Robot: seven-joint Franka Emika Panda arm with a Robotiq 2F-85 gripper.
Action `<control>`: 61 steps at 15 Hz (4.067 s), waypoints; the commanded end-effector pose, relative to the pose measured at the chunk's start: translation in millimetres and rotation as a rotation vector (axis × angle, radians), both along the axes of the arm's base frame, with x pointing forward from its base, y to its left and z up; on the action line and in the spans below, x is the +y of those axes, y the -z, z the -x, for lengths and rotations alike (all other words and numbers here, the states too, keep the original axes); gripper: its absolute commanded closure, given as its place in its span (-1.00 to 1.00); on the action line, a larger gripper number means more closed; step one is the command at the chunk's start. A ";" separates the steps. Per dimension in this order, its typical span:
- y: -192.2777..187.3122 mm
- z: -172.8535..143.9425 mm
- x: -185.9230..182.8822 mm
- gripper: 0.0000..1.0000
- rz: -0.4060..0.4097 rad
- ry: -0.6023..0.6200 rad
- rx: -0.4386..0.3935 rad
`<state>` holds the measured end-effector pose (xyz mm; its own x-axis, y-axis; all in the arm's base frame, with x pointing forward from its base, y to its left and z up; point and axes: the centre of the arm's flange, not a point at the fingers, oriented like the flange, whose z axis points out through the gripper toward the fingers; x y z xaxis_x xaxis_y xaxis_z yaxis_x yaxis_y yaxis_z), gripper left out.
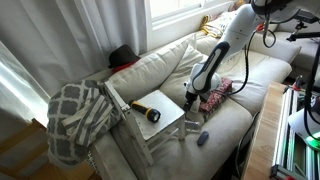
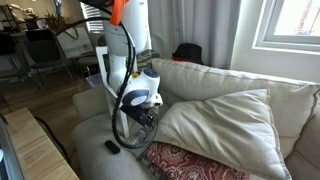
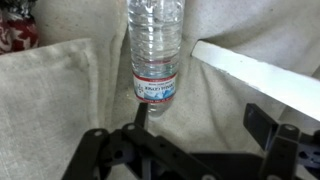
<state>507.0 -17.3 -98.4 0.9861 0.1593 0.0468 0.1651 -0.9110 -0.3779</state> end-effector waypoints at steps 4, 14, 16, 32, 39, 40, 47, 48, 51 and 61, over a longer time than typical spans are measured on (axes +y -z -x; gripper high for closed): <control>16.2 -11.4 7.1 -1.00 0.062 -0.043 0.024; 63.8 -25.1 21.1 -1.00 0.068 -0.216 -0.018; 75.4 -24.7 25.8 -1.00 0.075 -0.275 -0.043; 133.2 -25.4 37.9 -0.84 0.094 -0.341 -0.114; 151.3 -14.5 46.2 -1.00 0.121 -0.371 -0.042; 154.3 -13.8 47.6 -0.50 0.122 -0.377 -0.037; 153.6 -13.0 39.1 0.32 0.114 -0.380 -0.053; 151.2 -12.6 35.4 0.34 0.101 -0.376 -0.068; 130.8 -7.5 16.6 0.47 0.095 -0.367 -0.100; 47.2 38.1 -27.1 0.51 0.074 -0.174 -0.310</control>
<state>497.6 -24.1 -181.8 0.8854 0.3910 0.2512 0.4499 -0.8568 -0.2521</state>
